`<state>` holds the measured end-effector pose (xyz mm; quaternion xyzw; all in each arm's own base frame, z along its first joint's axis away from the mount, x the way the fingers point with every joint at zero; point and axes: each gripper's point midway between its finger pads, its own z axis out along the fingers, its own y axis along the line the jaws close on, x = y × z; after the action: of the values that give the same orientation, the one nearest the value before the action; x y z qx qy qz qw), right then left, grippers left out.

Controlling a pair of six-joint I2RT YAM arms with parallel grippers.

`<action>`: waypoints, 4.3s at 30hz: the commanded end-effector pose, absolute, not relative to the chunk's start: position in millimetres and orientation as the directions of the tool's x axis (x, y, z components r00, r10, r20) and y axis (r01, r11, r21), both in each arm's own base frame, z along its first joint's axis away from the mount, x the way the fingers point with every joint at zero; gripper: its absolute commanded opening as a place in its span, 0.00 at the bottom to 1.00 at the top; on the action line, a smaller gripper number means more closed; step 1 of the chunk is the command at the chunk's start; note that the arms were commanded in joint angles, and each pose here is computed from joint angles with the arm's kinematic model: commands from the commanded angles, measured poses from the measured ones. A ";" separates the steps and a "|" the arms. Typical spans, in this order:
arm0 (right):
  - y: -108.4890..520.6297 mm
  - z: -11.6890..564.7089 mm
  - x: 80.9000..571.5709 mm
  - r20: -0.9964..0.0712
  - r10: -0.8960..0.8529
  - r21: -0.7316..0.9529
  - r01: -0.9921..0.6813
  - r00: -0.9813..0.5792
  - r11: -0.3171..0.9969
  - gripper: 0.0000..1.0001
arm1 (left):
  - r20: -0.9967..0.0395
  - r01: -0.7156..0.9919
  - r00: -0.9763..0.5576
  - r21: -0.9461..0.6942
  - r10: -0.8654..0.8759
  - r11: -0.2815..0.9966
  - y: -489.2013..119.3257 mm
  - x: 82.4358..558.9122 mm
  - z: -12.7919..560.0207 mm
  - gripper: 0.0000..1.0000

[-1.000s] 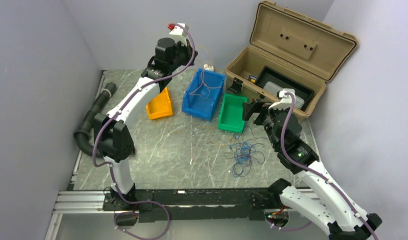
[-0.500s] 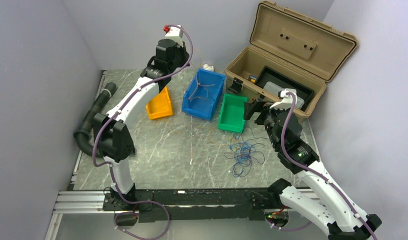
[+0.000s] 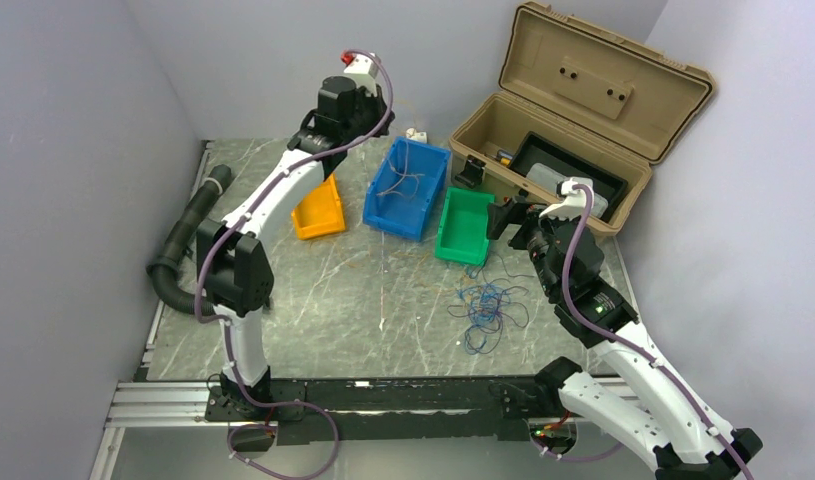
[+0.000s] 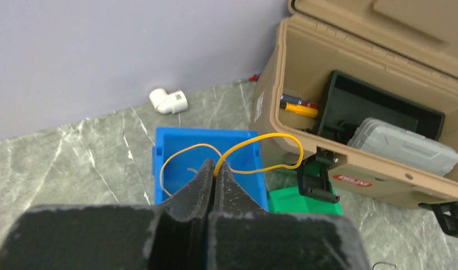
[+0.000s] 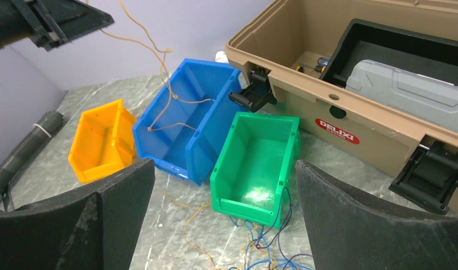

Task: Untangle the cables
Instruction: Place the cable in the bin, then untie the cable.

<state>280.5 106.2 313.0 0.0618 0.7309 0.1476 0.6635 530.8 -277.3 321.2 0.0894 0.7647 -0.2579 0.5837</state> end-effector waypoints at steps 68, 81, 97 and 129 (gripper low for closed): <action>137.4 174.3 246.8 -0.784 0.257 0.365 -0.085 -0.565 0.927 0.98 | -0.812 0.278 -0.576 -0.304 -0.096 0.911 -199.5 318.6 184.6 0.99; 169.1 154.8 252.9 -0.752 0.181 0.384 -0.199 -0.634 0.902 0.96 | -0.726 0.248 -0.687 -0.275 -0.031 0.929 -204.6 340.1 112.2 0.98; 171.4 163.3 256.7 -0.768 0.178 0.382 -0.218 -0.615 0.898 0.96 | -0.633 0.370 -0.766 -0.290 0.113 0.882 -252.6 351.9 67.3 0.87; 170.3 174.2 252.7 -0.779 0.195 0.398 -0.230 -0.596 0.888 0.96 | -0.540 0.472 -0.840 -0.681 0.052 0.560 -317.7 307.5 79.3 0.93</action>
<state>245.4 163.7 151.7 -0.0081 0.8788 0.2161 0.4253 310.0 -304.2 82.8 0.1317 0.8490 -0.4505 0.2428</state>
